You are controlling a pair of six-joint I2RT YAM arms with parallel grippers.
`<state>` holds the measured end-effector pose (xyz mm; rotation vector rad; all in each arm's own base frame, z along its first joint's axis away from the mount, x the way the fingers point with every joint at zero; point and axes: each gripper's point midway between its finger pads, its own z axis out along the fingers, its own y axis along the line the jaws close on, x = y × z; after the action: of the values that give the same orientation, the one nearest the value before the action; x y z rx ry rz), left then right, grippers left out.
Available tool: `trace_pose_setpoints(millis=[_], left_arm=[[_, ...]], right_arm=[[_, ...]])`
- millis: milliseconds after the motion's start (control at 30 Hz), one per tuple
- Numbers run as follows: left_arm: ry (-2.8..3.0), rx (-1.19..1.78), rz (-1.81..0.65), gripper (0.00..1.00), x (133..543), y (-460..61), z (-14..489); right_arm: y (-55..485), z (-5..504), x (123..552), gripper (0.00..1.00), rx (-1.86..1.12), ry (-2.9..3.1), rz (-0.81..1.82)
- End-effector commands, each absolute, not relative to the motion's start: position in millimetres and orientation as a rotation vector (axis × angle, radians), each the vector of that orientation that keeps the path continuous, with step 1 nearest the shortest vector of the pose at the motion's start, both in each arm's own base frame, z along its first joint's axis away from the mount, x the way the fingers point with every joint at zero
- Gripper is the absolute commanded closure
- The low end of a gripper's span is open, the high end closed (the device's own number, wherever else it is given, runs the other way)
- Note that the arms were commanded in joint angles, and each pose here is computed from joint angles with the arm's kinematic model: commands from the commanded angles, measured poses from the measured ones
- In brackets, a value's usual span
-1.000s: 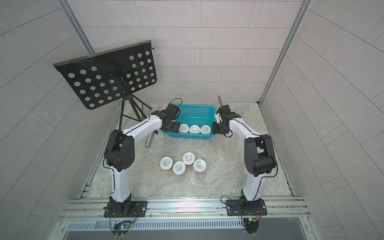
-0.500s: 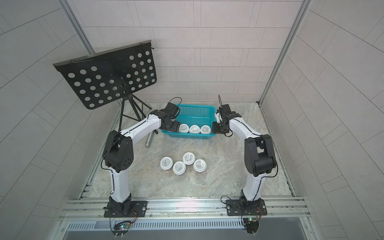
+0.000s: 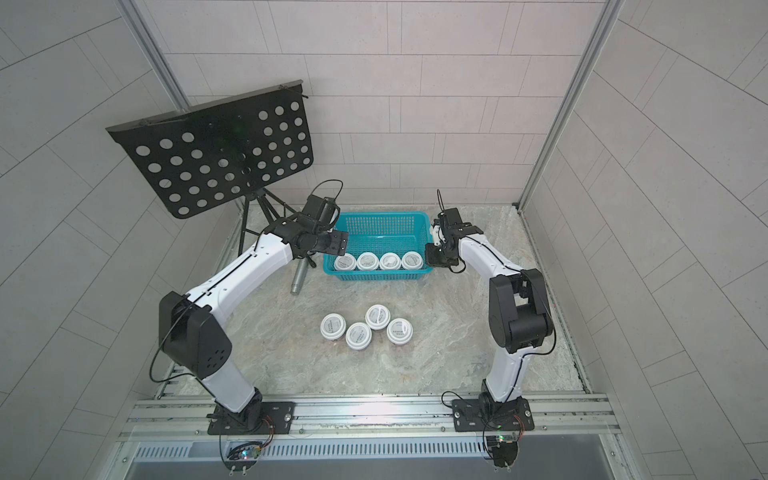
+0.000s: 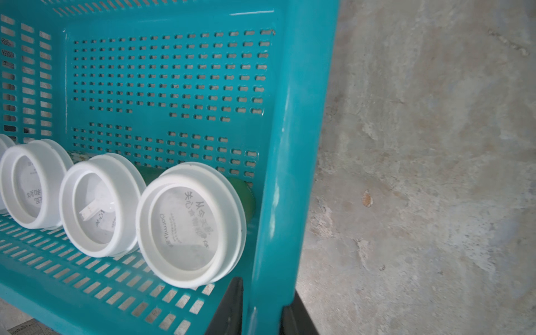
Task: Put the yogurt in the basket
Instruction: Place the yogurt in the basket, then pick up the yogurt from the center of the board.
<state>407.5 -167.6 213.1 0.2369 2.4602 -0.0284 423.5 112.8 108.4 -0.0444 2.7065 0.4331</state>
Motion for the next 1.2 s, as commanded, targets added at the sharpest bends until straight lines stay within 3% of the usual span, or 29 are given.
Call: trace_pose_setpoints(millis=[0,367,533,767,1167], left_arm=[[2.471,0.232,-0.047,0.15,393,-163,215],[2.444,0.180,-0.108,0.14,356,-147,237],[2.421,0.160,-0.133,0.14,334,-135,239],[2.332,0.029,-0.121,0.12,315,-102,228],[2.329,-0.070,-0.169,0.11,316,-90,222]], right_arm=[[113,115,411,0.74,-0.068,2.721,0.412],[107,157,408,0.46,-0.078,2.631,0.366],[105,182,390,0.43,-0.156,2.592,0.337],[114,197,332,0.40,-0.318,2.589,0.297],[157,170,245,0.34,-0.617,2.610,0.280]])
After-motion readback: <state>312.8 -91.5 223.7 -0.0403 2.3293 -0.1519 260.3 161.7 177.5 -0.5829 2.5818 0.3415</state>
